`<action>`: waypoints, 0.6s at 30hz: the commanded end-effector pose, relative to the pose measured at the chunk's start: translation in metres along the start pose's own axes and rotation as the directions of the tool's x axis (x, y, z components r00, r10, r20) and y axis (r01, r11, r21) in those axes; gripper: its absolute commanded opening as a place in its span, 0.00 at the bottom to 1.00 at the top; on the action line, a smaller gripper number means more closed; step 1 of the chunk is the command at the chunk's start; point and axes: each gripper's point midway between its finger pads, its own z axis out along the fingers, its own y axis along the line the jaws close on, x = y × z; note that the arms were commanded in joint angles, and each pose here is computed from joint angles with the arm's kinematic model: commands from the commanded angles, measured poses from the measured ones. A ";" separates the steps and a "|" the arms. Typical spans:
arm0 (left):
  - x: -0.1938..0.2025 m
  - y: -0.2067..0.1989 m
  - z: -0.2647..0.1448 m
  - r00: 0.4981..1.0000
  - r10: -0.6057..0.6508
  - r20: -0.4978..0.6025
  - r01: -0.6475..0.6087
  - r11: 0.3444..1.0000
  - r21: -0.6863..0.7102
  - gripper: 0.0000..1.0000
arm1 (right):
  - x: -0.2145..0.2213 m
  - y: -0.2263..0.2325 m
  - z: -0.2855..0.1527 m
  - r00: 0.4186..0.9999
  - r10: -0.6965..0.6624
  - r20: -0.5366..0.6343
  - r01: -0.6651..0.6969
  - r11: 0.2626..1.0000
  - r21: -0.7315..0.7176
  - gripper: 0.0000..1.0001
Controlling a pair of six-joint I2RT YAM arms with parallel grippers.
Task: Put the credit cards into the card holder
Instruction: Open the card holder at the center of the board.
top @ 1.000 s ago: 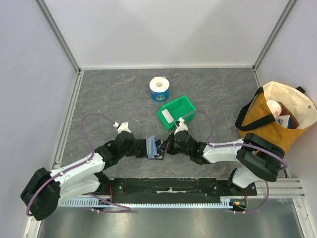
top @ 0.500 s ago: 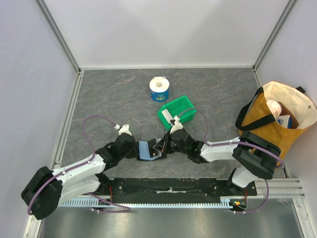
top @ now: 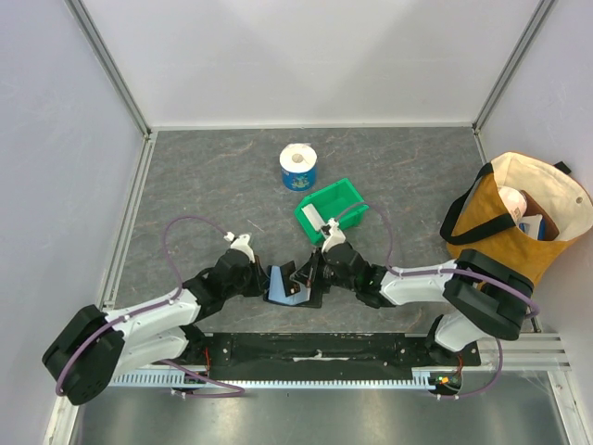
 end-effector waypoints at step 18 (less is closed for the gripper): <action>0.007 0.003 0.002 0.984 -0.175 0.037 0.175 0.984 0.027 0.02 | -0.003 -0.057 -0.033 0.977 0.139 0.165 -0.162 0.978 0.133 0.00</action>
